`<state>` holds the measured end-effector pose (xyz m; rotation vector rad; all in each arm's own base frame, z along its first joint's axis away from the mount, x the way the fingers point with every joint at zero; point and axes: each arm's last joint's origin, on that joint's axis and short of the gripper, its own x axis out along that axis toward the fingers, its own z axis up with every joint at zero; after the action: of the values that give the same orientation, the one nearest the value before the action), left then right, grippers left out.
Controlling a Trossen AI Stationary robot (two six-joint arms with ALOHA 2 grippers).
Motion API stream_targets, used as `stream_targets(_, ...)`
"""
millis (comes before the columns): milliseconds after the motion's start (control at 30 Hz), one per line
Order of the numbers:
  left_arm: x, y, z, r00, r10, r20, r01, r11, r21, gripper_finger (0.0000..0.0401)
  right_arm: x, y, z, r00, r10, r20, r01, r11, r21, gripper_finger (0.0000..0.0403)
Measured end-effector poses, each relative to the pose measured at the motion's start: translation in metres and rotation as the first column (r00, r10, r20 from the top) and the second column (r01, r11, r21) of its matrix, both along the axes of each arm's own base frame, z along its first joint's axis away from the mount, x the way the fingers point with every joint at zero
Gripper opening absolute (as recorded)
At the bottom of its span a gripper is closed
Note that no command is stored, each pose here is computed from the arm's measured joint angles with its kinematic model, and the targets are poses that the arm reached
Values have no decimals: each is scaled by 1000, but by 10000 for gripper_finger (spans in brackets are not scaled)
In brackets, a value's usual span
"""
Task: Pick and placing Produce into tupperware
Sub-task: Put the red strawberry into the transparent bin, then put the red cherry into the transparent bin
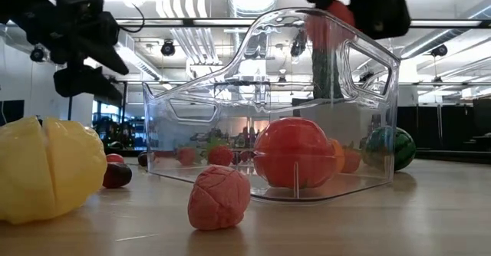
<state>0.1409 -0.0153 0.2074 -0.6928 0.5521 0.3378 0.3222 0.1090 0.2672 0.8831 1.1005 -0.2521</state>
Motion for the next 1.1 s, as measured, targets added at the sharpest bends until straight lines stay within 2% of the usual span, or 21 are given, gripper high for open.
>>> stream_targets(200, -18, 3, 3, 1000, -10, -11, 10, 1000, 19, 274, 15, 3, 7, 998, -55, 1, 55, 997, -48, 255)
stream_targets(367, -28, 5, 0, 999, -24, -29, 25, 999, 42, 274, 18, 0, 12, 986, -165, 22, 167, 977, -136, 299)
stream_targets(500, -34, 5, -3, 997, -30, -72, 34, 998, 53, 274, 17, -5, 23, 952, -287, 104, 303, 927, -221, 323)
stream_targets(600, -39, 6, -4, 990, -85, -109, 98, 987, 125, 274, 13, -10, 31, 923, -361, 134, 384, 884, -265, 332)
stream_targets(667, -39, 6, -1, 987, -137, -82, 151, 969, 193, 273, 10, -11, 36, 908, -390, 155, 419, 863, -284, 335)
stream_targets(733, -40, 6, 3, 984, -171, -58, 179, 954, 239, 274, 9, -12, 41, 897, -402, 182, 440, 850, -289, 336)
stream_targets(900, -39, 6, 1, 983, -172, -68, 183, 953, 239, 273, 8, -12, 50, 891, -407, 202, 450, 848, -281, 331)
stream_targets(1100, -31, 5, -6, 973, -179, -145, 209, 951, 227, 273, -2, -15, 65, 917, -373, 138, 398, 841, -366, 329)
